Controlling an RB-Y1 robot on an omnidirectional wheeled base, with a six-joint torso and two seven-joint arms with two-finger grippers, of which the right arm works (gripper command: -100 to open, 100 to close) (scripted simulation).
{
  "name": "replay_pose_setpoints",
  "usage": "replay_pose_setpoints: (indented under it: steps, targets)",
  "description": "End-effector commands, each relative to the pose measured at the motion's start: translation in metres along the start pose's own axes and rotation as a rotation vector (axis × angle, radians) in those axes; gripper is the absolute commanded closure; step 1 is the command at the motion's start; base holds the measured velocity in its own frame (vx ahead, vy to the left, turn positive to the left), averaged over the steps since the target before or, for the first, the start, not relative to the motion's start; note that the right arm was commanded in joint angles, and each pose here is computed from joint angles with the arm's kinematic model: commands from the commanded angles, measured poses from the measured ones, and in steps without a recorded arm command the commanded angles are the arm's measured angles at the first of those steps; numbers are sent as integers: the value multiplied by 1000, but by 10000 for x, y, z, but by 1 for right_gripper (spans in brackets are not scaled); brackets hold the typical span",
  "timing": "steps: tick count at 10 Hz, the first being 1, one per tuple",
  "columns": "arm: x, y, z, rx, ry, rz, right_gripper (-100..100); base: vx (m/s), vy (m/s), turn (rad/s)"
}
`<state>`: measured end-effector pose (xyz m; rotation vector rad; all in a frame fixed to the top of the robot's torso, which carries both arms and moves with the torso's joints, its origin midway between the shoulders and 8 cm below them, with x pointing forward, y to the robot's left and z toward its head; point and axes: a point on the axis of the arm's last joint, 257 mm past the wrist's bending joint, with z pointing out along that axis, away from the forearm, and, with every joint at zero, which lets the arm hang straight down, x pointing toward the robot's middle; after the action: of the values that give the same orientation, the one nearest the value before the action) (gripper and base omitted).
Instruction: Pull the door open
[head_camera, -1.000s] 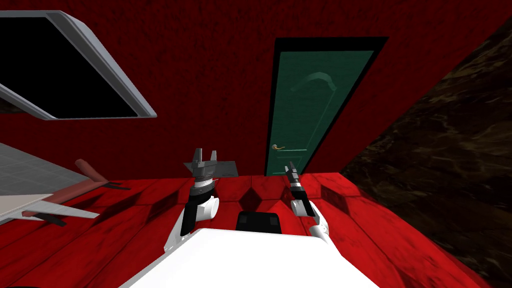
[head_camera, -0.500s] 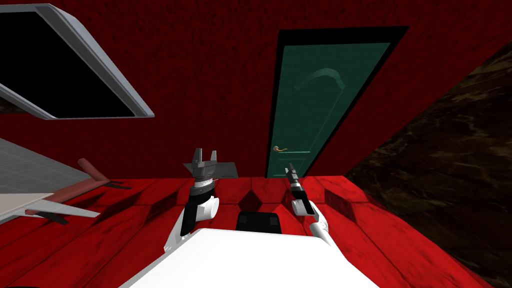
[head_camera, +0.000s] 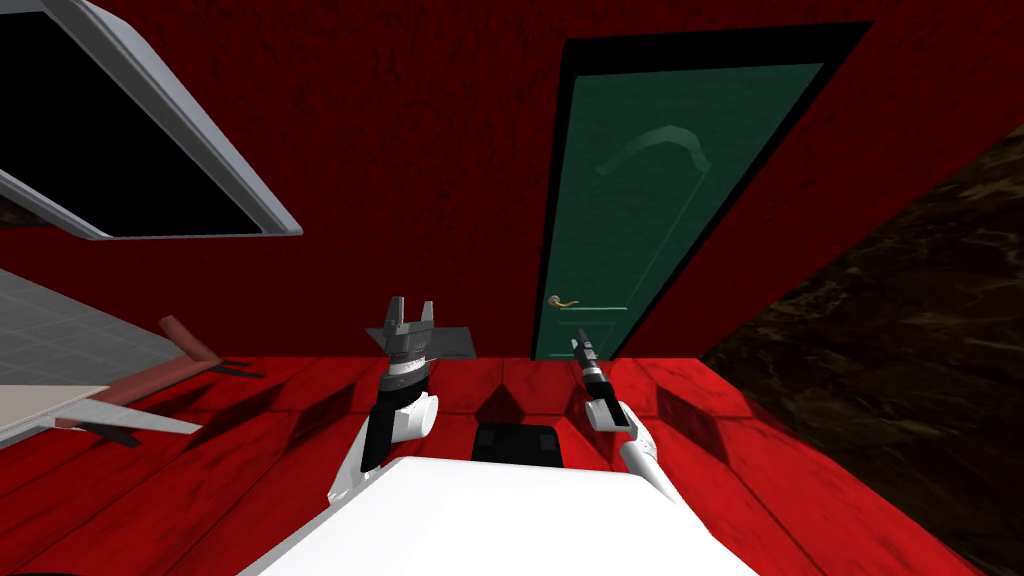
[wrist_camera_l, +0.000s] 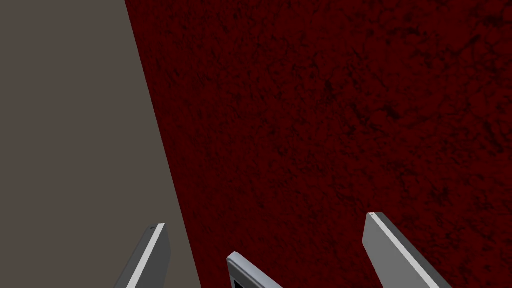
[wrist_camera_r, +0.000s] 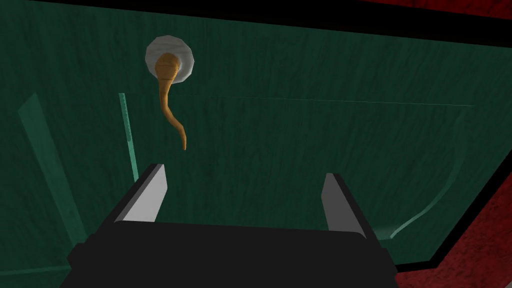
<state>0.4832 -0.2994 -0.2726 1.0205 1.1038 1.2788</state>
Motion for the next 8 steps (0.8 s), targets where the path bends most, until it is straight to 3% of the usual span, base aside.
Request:
replay_pose_setpoints:
  steps: [1,8]
  targets:
    - [-35,-98,-5,21,-2,-6,-100,87,-14,29]
    - [-247,-495,-34,110,-17,-31,-100,109,-23,37]
